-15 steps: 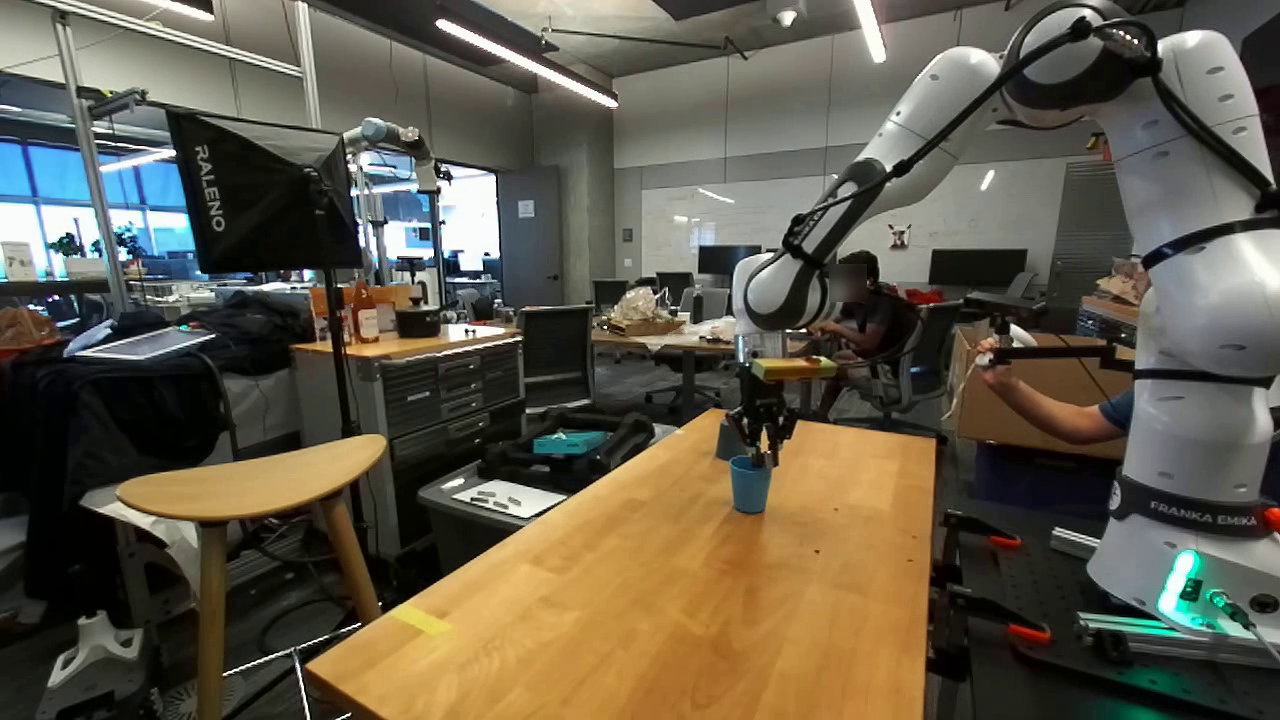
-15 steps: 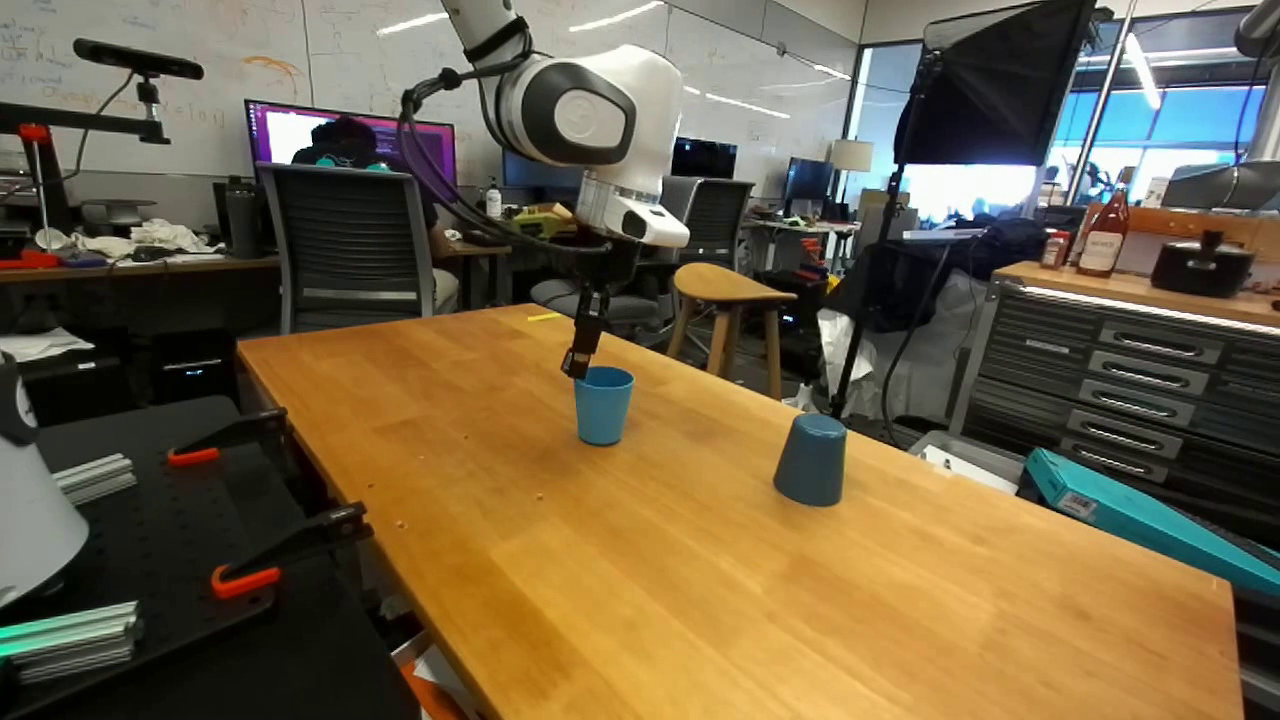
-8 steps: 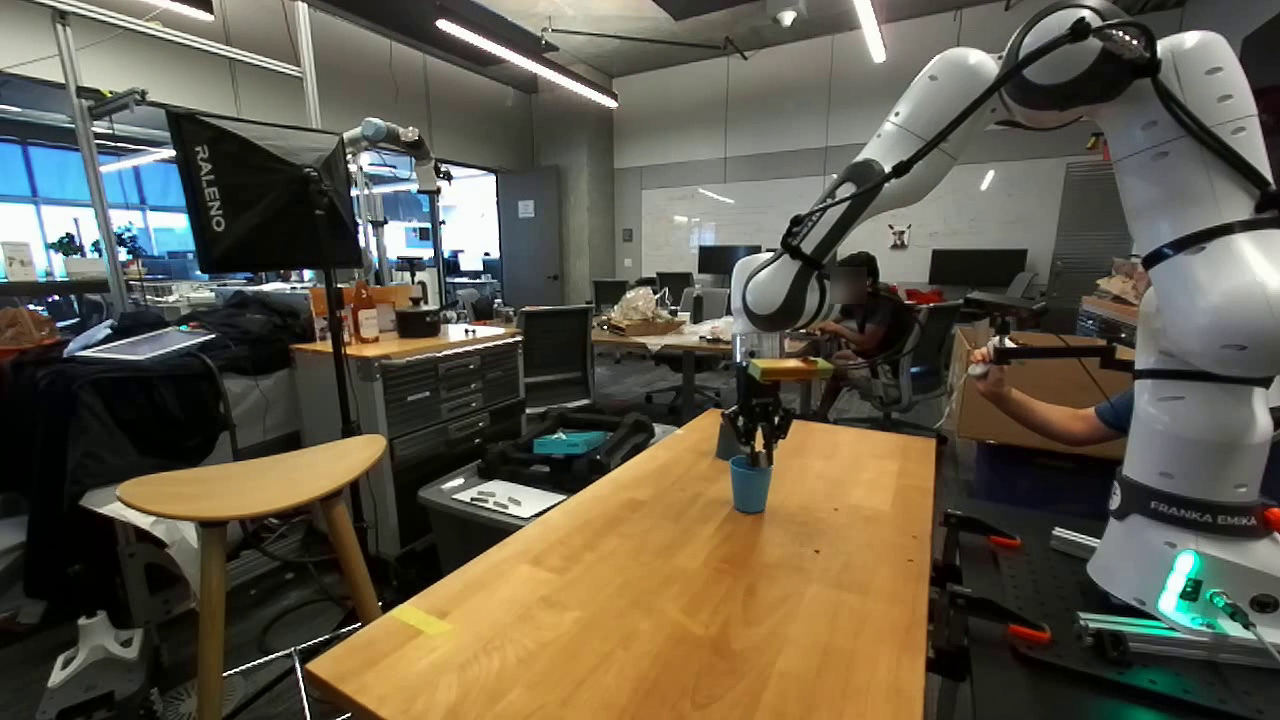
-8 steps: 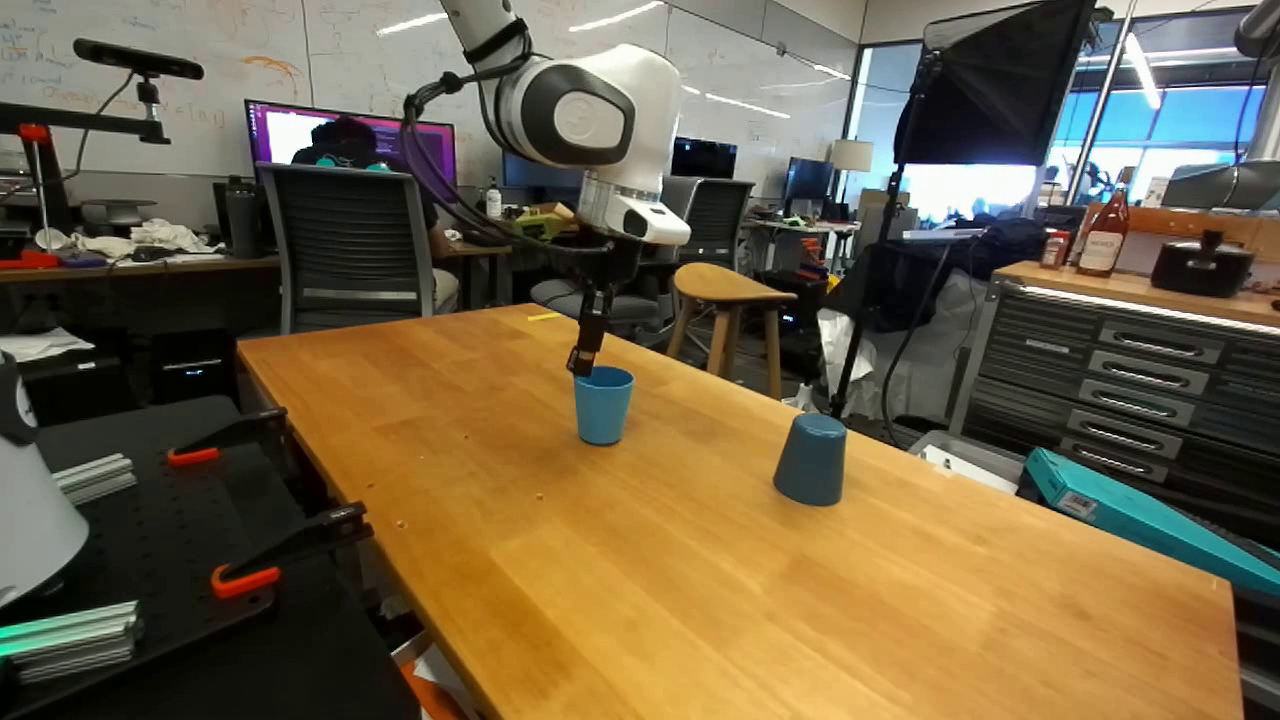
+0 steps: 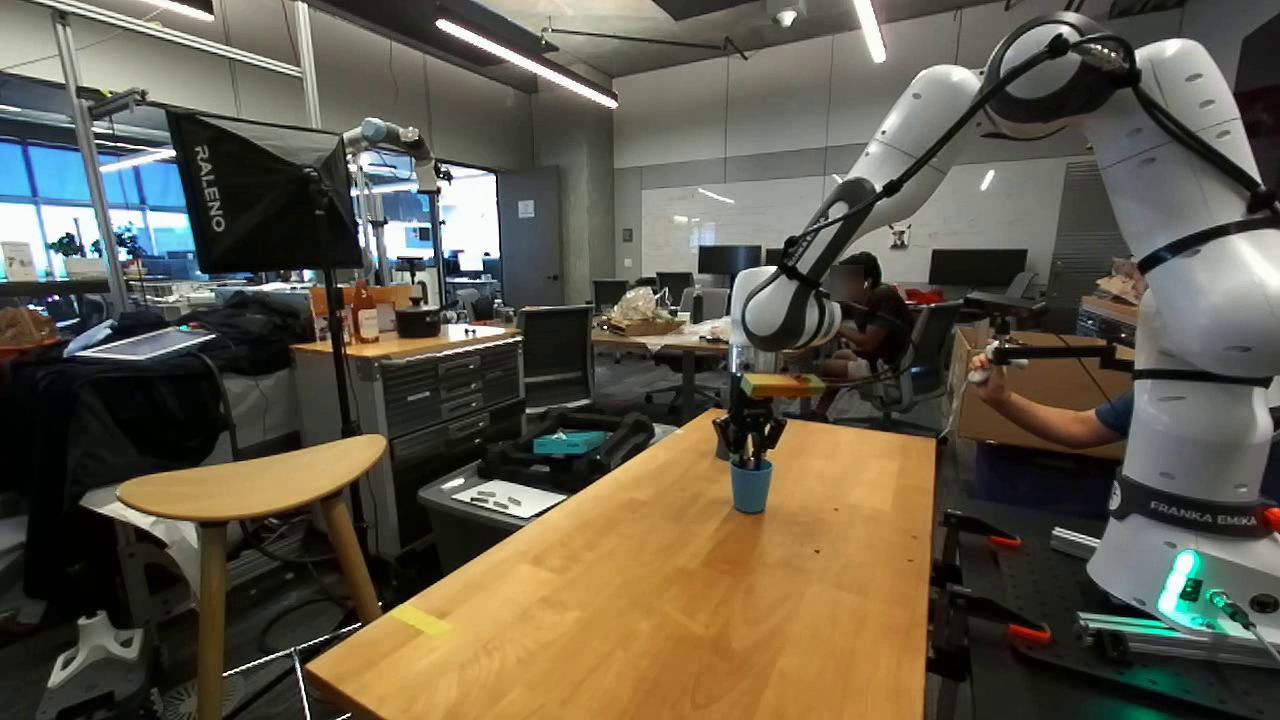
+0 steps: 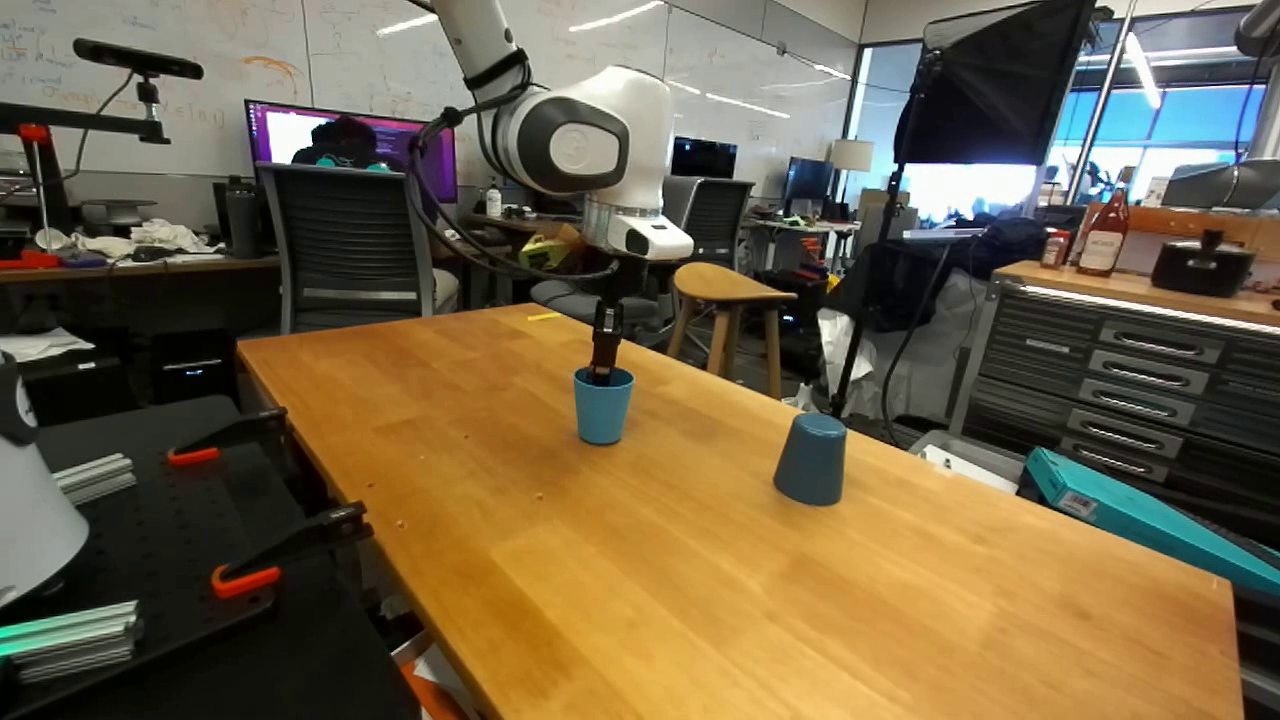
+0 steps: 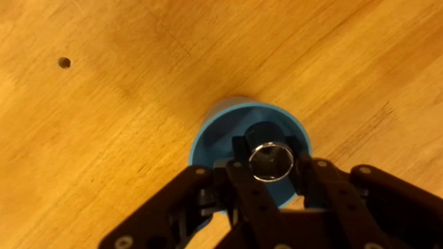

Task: Place the silver object inside the light blue cup

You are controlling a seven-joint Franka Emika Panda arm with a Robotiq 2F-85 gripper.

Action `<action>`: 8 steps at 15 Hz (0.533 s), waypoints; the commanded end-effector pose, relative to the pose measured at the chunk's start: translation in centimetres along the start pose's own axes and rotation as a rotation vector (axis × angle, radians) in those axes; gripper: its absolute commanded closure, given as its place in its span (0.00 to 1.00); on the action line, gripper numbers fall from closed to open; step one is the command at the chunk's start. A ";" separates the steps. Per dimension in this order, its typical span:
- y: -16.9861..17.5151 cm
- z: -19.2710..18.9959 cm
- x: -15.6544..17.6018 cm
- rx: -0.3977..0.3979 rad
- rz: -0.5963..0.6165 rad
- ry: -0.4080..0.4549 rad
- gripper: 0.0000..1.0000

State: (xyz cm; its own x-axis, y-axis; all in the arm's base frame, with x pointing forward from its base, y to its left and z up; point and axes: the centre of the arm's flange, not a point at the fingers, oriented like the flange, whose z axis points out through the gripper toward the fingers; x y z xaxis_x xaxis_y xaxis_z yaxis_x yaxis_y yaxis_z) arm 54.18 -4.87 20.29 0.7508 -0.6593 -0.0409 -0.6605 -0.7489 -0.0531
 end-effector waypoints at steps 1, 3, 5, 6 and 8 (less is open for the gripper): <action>-0.1 0.6 0.1 -0.019 0.017 0.016 0.39; 0.2 0.3 -0.1 -0.032 0.008 0.022 0.73; 0.6 -0.7 0.0 -0.028 0.004 0.024 0.69; 0.8 -1.2 0.3 -0.025 0.005 0.023 0.75; 1.2 -2.4 0.7 -0.018 0.010 0.029 0.93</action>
State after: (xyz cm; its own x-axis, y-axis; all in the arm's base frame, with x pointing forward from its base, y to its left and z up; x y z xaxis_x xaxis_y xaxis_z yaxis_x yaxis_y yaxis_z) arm 54.08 -5.76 20.11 0.7451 -0.6662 -0.0306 -0.6670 -0.7443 -0.0336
